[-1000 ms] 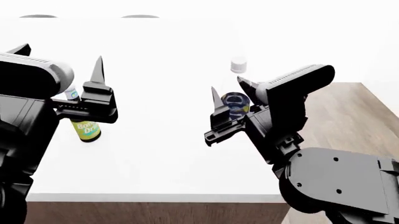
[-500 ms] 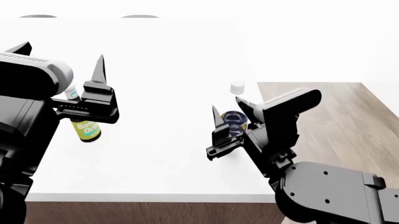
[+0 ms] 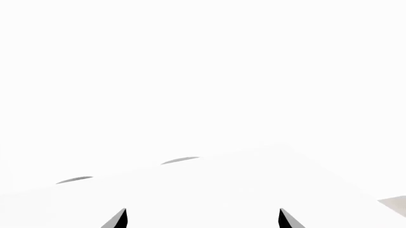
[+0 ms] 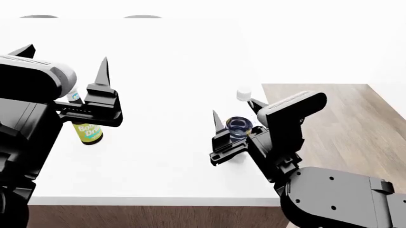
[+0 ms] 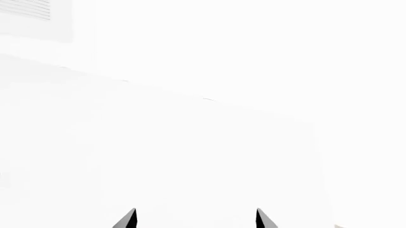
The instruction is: Move the drinks to the dining counter.
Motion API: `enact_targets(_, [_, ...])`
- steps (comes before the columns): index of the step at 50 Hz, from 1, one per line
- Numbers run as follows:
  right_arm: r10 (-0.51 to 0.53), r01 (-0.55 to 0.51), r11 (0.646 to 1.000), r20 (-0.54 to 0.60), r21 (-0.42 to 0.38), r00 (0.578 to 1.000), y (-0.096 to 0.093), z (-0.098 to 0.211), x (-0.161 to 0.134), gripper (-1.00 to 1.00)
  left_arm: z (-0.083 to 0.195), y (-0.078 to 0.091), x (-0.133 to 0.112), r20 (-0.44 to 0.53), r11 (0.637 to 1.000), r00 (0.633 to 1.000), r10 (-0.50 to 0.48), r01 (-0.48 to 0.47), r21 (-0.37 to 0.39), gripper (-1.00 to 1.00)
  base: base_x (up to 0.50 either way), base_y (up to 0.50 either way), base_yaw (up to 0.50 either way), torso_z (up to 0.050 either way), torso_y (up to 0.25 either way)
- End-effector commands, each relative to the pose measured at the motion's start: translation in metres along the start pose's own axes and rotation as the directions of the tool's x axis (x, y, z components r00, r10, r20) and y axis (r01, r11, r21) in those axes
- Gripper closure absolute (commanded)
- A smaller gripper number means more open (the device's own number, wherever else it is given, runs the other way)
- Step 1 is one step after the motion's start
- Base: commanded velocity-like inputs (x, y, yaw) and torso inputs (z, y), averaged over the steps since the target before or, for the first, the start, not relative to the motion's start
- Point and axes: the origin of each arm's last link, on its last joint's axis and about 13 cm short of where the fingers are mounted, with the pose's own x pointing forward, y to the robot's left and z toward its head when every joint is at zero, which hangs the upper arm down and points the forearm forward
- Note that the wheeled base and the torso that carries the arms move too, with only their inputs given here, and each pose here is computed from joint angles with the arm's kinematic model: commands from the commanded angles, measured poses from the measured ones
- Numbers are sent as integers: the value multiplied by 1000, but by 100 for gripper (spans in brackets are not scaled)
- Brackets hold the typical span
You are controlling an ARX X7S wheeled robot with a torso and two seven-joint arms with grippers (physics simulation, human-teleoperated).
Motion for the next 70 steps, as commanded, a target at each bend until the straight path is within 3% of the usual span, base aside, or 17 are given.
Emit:
enact_targets(1, [-5, 5, 1000, 7, -1, 1000, 0, 2, 0, -100, 0, 0, 0, 1, 1000, 1000, -1, 1, -1, -100, 0, 0, 0, 0, 0])
enact_targets(13, [-12, 12, 1000, 13, -4, 1000, -1, 5, 1, -100, 0, 0, 1, -1, 1000, 1000, 1, -1, 1, -100, 0, 0, 0, 0, 0])
enact_targets(28, [-118, 133, 989, 189, -66, 975, -5, 56, -30, -100, -1, 0, 0, -1, 1000, 1000, -1, 1, -1, -100, 0, 0, 0, 0, 0])
enact_targets(50, [-119, 156, 985, 348, -79, 930, 7, 96, -70, -100, 1, -3, -2, 5, 1000, 1000, -10, 10, 1, -100, 0, 0, 0, 0, 0])
enact_targets(56, [-167, 201, 978, 368, -57, 915, 5, 101, -78, -100, 3, -2, -3, 9, 1000, 1000, -8, 8, 2, -100, -81, -130, 0, 0, 0])
enact_targets(70, [-162, 194, 980, 371, -52, 914, 4, 99, -77, -100, 6, -2, -2, 14, 1000, 1000, -10, 10, 7, -100, -328, -480, 0, 0, 0])
